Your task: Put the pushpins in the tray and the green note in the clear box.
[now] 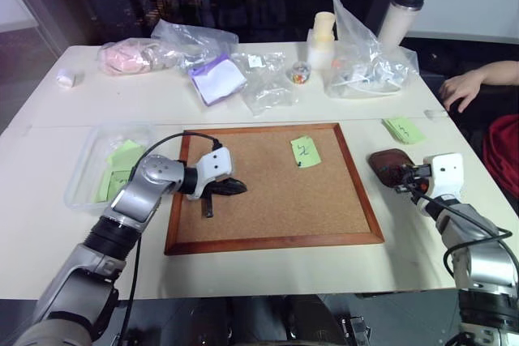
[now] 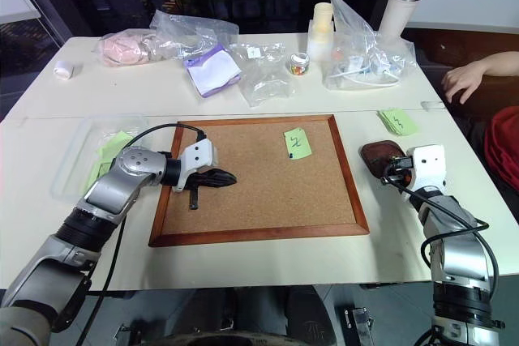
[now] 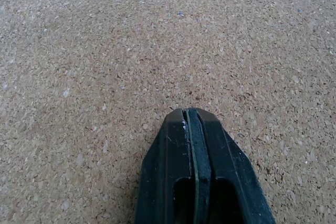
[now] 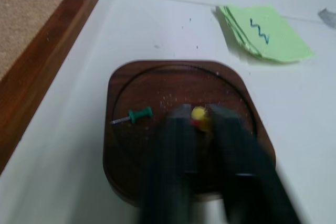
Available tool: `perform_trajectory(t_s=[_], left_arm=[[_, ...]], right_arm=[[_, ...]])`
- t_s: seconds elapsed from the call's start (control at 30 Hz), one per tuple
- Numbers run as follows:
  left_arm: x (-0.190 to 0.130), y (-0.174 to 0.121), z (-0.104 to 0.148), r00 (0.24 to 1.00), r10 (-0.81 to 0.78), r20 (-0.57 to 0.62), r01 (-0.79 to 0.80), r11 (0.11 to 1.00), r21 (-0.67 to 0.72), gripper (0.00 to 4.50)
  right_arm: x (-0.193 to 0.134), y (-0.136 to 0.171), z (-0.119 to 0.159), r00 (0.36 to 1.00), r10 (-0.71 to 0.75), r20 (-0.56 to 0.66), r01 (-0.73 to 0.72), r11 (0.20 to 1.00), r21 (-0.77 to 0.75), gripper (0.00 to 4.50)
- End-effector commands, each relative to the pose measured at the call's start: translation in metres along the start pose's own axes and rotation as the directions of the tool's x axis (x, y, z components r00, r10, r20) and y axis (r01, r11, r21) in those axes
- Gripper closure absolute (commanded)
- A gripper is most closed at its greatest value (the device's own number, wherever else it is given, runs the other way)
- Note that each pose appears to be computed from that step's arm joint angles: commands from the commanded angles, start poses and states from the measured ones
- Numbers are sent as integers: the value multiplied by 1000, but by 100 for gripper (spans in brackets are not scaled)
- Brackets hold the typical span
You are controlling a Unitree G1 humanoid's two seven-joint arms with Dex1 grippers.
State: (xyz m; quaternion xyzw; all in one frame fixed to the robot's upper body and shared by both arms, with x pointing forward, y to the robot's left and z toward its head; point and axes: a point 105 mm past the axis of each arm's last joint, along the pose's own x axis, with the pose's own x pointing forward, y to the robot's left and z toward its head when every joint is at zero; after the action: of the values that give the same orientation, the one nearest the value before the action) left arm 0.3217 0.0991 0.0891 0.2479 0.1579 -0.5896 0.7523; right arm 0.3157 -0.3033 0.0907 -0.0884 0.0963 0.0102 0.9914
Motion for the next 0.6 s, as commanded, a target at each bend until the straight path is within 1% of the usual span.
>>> perform_trajectory(t_s=[0.03,0.13,0.17,0.3,0.4,0.5,0.57,0.6], left_arm=[[6,-11,-32,994,-34,-106,27,998,-65,450],[6,-11,-32,994,-33,-106,27,997,-66,450],[6,-12,-32,994,-34,-106,27,997,-67,450],[6,-12,-33,994,-34,-107,27,997,-67,450],[6,-13,-33,993,-35,-109,28,997,-67,450],[6,-13,-34,993,-36,-111,29,998,-64,450],[5,-12,-34,993,-36,-113,29,998,-62,450],[5,-12,-34,993,-36,-113,29,998,-62,450]], right_arm=[[0,-7,16,998,-14,56,14,1000,1,156],[0,-7,17,998,-11,63,11,1000,6,16],[0,-7,19,998,-10,70,9,1000,10,7],[-2,-8,32,992,-17,126,14,1000,25,7],[-3,-1,56,975,14,223,-20,999,26,7],[-3,29,77,948,142,284,-148,989,1,7],[-2,64,85,917,272,292,-277,961,-26,7],[-2,77,87,903,315,292,-319,947,-33,7]])
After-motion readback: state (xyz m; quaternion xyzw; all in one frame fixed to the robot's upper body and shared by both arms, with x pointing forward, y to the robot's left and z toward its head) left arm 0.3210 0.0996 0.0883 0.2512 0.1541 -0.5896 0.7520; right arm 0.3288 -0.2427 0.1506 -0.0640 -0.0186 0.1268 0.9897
